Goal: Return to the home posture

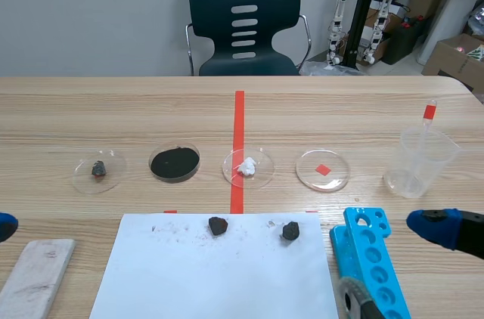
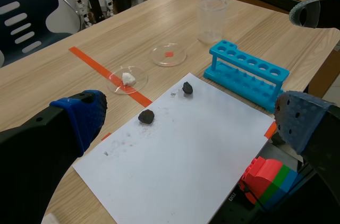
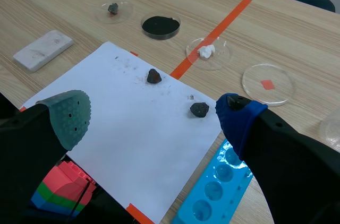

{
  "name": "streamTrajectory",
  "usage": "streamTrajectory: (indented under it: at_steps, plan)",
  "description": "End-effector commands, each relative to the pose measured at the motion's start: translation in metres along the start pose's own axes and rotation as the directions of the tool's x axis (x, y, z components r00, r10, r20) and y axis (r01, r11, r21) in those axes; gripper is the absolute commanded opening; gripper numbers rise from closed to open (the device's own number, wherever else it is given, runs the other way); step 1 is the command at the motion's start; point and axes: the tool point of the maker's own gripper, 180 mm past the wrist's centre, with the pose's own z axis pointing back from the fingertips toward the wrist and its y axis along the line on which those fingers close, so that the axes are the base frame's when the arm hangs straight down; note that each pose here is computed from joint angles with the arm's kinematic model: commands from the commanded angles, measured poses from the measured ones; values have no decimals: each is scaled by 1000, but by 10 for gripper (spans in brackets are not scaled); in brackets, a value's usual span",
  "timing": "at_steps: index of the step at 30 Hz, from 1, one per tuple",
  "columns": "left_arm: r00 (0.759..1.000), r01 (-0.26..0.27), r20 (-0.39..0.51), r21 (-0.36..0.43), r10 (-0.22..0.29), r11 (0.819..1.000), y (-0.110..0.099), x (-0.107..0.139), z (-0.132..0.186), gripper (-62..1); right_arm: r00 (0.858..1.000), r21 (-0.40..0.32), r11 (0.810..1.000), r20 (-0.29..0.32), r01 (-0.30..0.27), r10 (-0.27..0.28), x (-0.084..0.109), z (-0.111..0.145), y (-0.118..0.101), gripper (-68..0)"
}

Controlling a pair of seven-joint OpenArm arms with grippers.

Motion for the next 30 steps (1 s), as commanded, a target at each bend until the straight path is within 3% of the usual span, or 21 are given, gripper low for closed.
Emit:
streamTrajectory:
  at_steps: [1, 9, 30]
  plan:
    - [999, -8, 41, -3, 8, 1000, -1, 9, -3, 14, 999, -9, 1000, 32, -13, 14, 9, 0, -3, -188]
    - [999, -8, 41, -3, 8, 1000, -1, 9, -3, 14, 996, -41, 999, 77, -35, 38, 17, 0, -8, -188]
    - [999, -8, 41, -3, 8, 1000, -1, 9, -3, 14, 996, -38, 998, 79, -41, 43, 18, 0, -7, -188]
